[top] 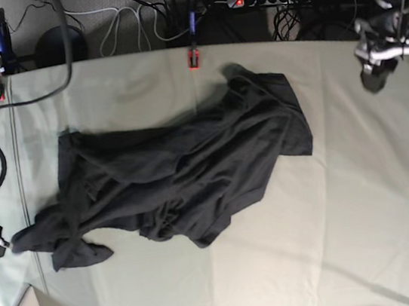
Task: Layout the t-shirt on the table in an organized manner, then fold the t-shirt properly
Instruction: 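Grasp the t-shirt edge with the left gripper and pull it outward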
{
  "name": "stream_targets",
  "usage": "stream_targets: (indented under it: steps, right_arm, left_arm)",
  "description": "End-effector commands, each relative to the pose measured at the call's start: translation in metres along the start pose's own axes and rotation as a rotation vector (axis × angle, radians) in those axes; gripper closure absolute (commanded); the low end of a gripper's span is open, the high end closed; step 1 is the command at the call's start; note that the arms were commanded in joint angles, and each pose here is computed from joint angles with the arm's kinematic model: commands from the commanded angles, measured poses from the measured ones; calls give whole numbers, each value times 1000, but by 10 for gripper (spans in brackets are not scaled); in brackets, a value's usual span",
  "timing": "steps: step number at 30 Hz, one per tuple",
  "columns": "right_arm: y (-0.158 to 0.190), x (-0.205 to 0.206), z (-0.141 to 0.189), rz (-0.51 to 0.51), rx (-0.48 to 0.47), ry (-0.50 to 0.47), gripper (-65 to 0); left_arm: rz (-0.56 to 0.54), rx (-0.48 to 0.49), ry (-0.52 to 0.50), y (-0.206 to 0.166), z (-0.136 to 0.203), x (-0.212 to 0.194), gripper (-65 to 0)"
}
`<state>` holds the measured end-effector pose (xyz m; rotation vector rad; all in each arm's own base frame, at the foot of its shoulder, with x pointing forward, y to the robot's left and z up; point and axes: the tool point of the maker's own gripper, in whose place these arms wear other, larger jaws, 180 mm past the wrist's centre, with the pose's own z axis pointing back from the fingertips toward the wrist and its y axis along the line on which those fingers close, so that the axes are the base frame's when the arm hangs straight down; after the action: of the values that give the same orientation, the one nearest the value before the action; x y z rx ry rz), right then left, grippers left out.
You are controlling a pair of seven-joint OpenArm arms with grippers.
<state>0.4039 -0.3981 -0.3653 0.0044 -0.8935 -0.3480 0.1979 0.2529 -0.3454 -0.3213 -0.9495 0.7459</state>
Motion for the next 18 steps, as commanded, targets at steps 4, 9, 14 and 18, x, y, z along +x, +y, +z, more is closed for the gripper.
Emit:
stream_targets:
  steps: [4,9,14,18]
  right_arm:
    - [-10,32,9,-2,-10,-84,-392]
    - [-23,25,20,40,-44,-84,-420]
    - [-17,20,40,122,-59,-130,-421]
    - [-6,4,53,170,-57,-137,-421]
  left_arm:
    - [26,-57,-12,-22,-9,7,-417]
    - [63,-132,31,-51,-27,-1,-433]
    - [87,-200,124,-77,-57,-27,-433]
    - [96,-185,202,-80,-86,-50,-433]
